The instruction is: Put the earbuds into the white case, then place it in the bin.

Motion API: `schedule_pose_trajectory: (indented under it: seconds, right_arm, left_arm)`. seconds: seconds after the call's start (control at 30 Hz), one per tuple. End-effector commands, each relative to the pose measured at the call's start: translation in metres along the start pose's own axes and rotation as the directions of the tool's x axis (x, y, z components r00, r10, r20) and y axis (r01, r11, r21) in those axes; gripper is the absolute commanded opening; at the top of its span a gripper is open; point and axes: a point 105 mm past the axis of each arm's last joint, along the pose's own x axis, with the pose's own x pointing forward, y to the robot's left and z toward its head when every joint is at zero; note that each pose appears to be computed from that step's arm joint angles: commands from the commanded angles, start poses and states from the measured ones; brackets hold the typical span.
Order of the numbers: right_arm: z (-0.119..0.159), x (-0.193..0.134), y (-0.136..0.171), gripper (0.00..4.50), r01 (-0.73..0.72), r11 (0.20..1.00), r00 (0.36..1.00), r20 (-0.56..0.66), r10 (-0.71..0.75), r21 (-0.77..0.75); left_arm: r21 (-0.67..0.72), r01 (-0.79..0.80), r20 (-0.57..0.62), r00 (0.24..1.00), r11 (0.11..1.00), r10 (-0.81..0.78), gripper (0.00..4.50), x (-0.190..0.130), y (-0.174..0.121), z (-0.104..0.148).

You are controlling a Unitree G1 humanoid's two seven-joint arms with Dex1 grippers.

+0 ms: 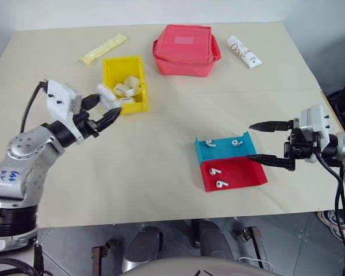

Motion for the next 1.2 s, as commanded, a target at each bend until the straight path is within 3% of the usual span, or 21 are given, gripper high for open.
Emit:
schedule_pose_trajectory:
  seconds: [0.03, 0.13, 0.37, 0.67, 0.97, 1.2]
  right_arm:
    - [0.010, -0.008, 0.005, 4.50, 0.096, 0.995, 0.995, 0.006, -0.096, -0.008]
    - [0.010, -0.013, 0.011, 4.50, 0.174, 0.985, 0.985, -0.005, -0.174, 0.020]
    - [-0.010, -0.025, 0.027, 4.50, 0.348, 0.936, 0.927, -0.168, -0.334, 0.057]
    - [-0.022, -0.052, 0.055, 4.50, 0.477, 0.878, 0.848, -0.282, -0.448, 0.040]
    - [-0.016, -0.066, 0.082, 4.50, 0.471, 0.879, 0.830, -0.375, -0.413, 0.076]
    - [0.006, -0.034, 0.077, 4.50, 0.348, 0.935, 0.879, -0.368, -0.303, 0.061]
  left_arm:
    - [0.028, 0.168, 0.145, 0.975, 0.985, -0.171, 2.78, 0.014, -0.021, 0.004]
    - [0.040, 0.283, 0.197, 0.938, 0.958, -0.286, 2.78, 0.025, -0.038, -0.003]
    - [0.031, 0.487, 0.244, 0.843, 0.873, -0.479, 2.78, 0.037, -0.078, -0.024]
    - [0.062, 0.517, 0.268, 0.815, 0.854, -0.513, 2.78, 0.045, -0.085, -0.030]
    - [0.070, 0.529, 0.296, 0.798, 0.846, -0.524, 2.78, 0.039, -0.097, -0.024]
    - [0.092, 0.541, 0.301, 0.785, 0.836, -0.542, 2.78, 0.034, -0.110, -0.018]
